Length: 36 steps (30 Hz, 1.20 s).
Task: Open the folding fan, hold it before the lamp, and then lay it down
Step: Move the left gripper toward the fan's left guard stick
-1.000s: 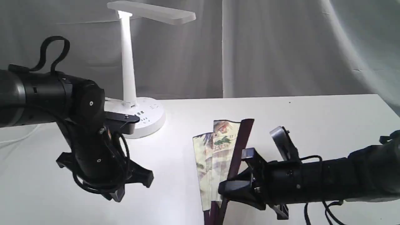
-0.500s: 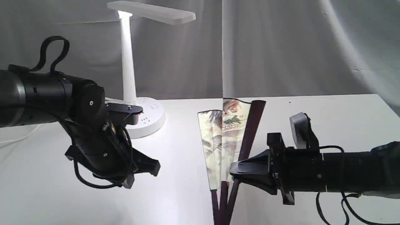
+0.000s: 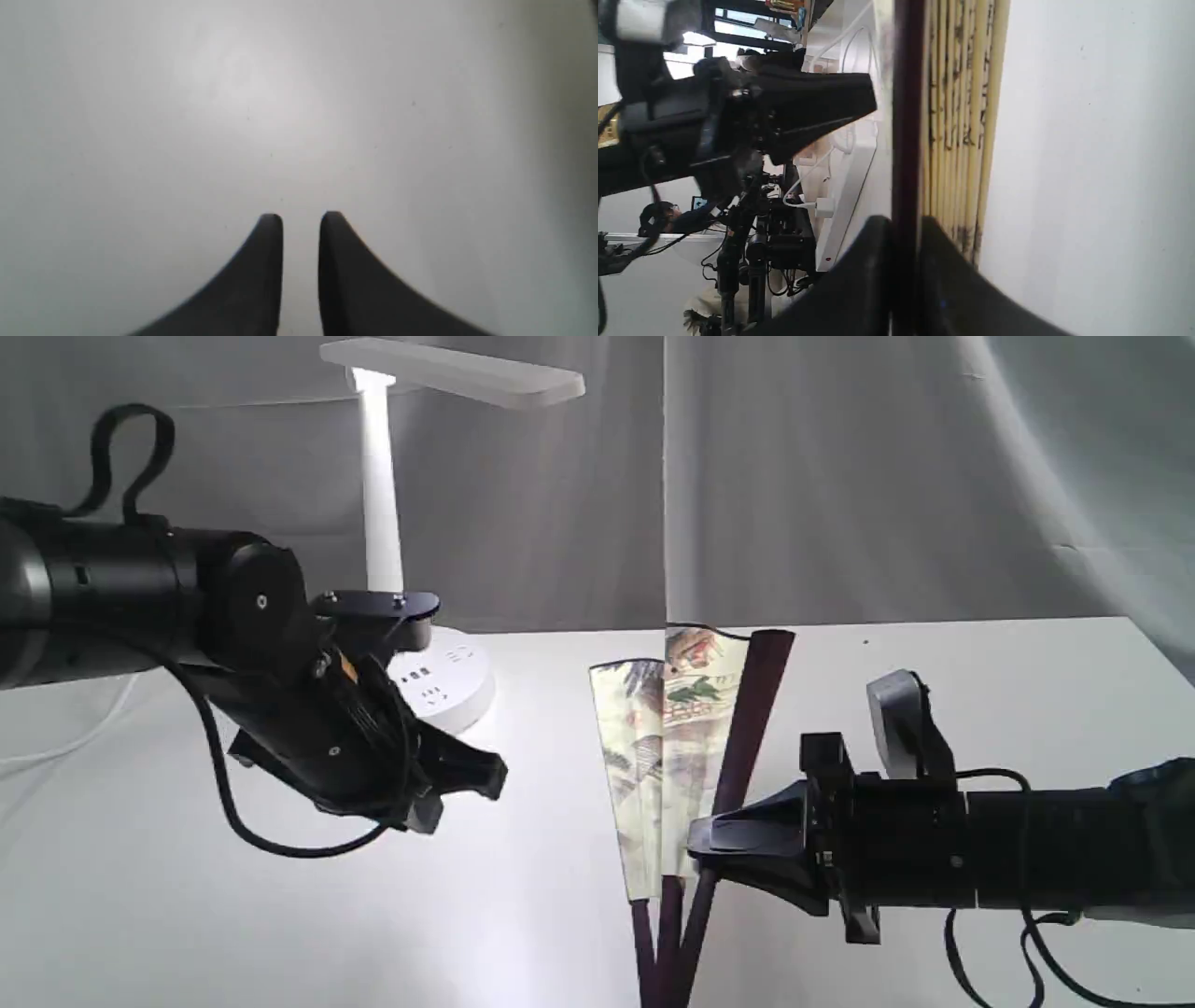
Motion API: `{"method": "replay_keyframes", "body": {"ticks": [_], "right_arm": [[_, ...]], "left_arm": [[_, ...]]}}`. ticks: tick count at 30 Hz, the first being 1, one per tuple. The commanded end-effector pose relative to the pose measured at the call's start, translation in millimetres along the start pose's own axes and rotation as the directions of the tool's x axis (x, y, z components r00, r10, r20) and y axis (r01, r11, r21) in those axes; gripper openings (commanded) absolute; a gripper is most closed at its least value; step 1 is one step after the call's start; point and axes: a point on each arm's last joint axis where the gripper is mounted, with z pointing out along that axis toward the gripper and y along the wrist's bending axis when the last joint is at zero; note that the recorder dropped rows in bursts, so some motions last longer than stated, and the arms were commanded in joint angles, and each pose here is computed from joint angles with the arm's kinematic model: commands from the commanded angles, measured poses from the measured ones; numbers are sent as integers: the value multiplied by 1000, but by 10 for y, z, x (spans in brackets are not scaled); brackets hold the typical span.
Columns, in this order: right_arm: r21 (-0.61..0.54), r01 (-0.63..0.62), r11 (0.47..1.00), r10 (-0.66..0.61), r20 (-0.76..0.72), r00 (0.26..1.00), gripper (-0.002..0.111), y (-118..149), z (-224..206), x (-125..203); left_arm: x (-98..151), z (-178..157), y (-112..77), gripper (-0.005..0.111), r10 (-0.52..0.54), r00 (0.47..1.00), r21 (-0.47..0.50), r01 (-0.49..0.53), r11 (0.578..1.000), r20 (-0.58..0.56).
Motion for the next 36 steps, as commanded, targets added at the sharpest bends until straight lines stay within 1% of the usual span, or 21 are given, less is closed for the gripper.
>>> {"method": "replay_keyframes", "body": {"ticks": [1,2,6,9,12,14,15,20,22,25,26,27,29,30,32,36], "right_arm": [[-25,20,999,-20,-2,1000,0,24,-11,-10],[-25,20,999,-20,-2,1000,0,24,-11,-10],[-22,24,999,-24,-10,1000,0,22,-11,-2],[-18,29,999,-30,-25,999,0,17,-11,12],[-18,29,999,-30,-25,999,0,17,-11,12],[-18,32,999,-32,-25,999,0,17,-11,12],[-18,32,999,-32,-25,999,0,17,-11,12],[-12,41,999,-41,-48,998,0,11,-12,32],[-8,47,999,-47,-63,997,0,6,-13,46],[-4,54,999,-54,-81,995,0,4,-7,64],[-3,55,998,-56,-85,995,0,2,-7,68],[-3,56,998,-56,-88,995,0,2,-8,70],[-2,57,998,-57,-90,994,0,1,-8,72],[-2,55,998,-55,-89,994,0,1,-8,72],[-2,55,998,-55,-89,994,0,1,-8,72],[-1,46,999,-46,-89,995,0,1,-8,72]], "left_arm": [[-104,-348,-68,9,18,988,47,-25,999,153],[-89,-432,-99,7,-3,981,84,-13,996,196],[-27,-599,-113,5,-5,941,109,-34,993,338],[87,-649,-70,6,17,911,76,-52,996,413],[216,-636,-10,6,9,883,44,-34,998,469],[288,-594,22,6,6,875,29,-23,999,483],[311,-573,31,6,-12,875,34,-5,999,484],[380,-387,54,6,-122,891,79,97,992,437],[388,-308,61,8,-163,894,93,136,986,417],[369,-224,62,20,-238,886,124,205,971,397],[350,-191,55,28,-258,887,136,222,966,383],[336,-165,47,34,-282,886,150,243,958,368],[304,-111,10,45,-325,891,187,277,942,316],[288,-74,-17,48,-342,898,207,291,934,277],[241,18,-66,48,-382,900,250,329,911,211],[160,180,-139,48,-406,903,315,348,883,140]]}}
